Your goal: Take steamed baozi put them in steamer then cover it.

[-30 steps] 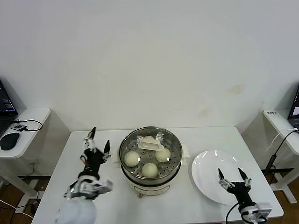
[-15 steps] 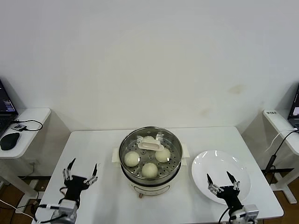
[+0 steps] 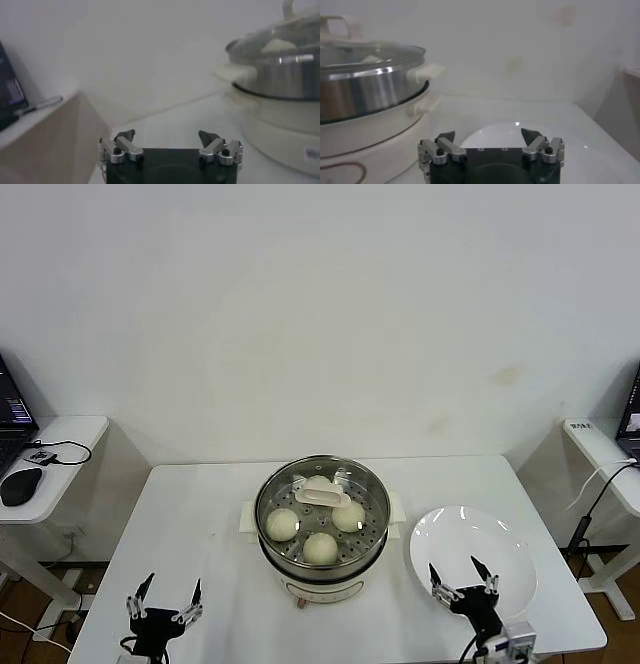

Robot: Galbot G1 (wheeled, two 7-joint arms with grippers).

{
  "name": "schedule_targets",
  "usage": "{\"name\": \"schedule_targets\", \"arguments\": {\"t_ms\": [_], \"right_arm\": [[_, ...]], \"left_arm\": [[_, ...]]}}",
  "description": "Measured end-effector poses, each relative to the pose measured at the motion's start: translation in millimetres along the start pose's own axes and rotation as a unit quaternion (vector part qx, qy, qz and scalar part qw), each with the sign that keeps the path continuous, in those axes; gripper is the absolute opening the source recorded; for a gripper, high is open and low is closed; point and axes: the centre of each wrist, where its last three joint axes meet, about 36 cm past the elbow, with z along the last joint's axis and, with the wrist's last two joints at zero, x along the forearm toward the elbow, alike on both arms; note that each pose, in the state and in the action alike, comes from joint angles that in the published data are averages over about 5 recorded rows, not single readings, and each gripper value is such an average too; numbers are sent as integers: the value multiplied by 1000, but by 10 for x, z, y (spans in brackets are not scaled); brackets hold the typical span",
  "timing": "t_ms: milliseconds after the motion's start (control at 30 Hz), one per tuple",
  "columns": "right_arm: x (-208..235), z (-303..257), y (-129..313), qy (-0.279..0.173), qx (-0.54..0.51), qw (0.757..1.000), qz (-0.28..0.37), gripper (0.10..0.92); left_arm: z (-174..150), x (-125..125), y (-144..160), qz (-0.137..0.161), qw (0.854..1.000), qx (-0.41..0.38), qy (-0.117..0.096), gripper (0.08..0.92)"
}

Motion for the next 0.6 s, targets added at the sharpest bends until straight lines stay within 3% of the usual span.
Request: {"name": "schedule_targets", "arguments": {"t_ms": [600], "right_arm": [[-139, -70, 52, 15, 29, 999, -1, 823]], "left_arm": [[-68, 278, -63, 4, 1000, 24, 17, 823]]}}
